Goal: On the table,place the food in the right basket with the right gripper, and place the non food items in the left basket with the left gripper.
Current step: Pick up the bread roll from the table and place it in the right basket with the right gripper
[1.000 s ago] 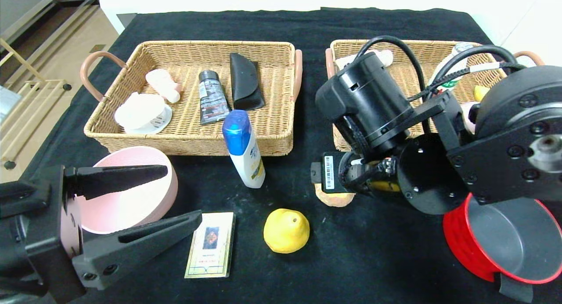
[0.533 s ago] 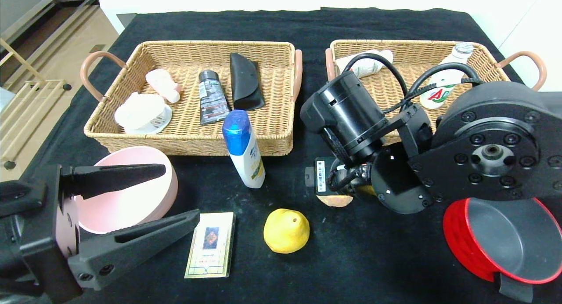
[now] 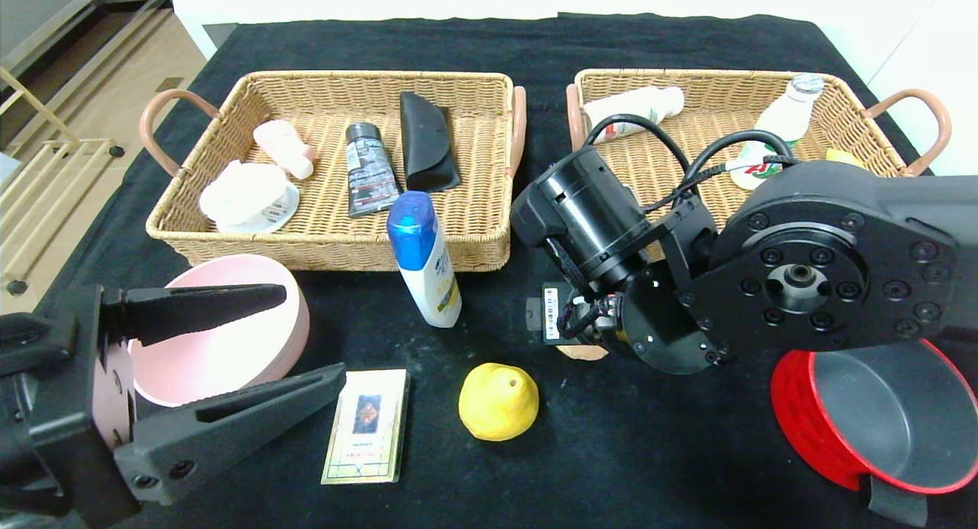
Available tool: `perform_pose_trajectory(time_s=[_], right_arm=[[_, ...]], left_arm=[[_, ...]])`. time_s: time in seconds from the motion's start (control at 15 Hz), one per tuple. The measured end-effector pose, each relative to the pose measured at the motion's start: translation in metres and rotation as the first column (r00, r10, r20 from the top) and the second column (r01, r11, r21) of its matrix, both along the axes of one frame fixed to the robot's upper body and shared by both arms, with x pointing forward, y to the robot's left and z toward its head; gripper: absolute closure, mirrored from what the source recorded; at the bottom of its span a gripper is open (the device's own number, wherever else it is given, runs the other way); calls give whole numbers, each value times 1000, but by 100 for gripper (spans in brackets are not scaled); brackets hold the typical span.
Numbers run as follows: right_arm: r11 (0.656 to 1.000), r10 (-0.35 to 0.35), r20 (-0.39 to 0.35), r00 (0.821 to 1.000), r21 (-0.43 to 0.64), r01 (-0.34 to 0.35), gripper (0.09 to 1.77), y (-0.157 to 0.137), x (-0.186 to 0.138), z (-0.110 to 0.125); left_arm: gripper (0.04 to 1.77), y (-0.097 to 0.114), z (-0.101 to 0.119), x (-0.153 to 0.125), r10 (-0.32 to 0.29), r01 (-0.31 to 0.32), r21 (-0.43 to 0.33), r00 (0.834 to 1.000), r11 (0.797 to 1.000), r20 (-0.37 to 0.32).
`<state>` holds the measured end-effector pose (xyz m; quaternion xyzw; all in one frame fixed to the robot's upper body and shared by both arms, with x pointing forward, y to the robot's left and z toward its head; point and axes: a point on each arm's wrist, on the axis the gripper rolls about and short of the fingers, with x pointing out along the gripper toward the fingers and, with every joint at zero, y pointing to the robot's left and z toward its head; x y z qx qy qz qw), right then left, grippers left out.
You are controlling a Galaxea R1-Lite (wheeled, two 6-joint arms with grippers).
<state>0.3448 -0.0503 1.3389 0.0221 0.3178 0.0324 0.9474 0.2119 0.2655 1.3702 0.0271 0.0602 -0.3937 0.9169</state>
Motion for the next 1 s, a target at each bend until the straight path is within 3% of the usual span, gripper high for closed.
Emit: perform_pose_trajectory(time_s=[0.67,0.73,0.87,1.0], right_arm=[[1000,-3,-13,1000,-14,3,15,1,3,-7],[1000,-3,-16,1000,-16,3,20,2,3,-8],[1000,-3,-18,1000,-17,3,54,2,4,-9],[1000,-3,-19,1000,-19,2,75,3,4,-10]], left_arm=[[9,0,0,0,0,0,0,1000,1000,-2],[9,0,0,0,0,0,1,1000,1000,-2],[9,0,0,0,0,0,1,1000,1000,-1],[9,0,0,0,0,0,0,1000,1000,0]])
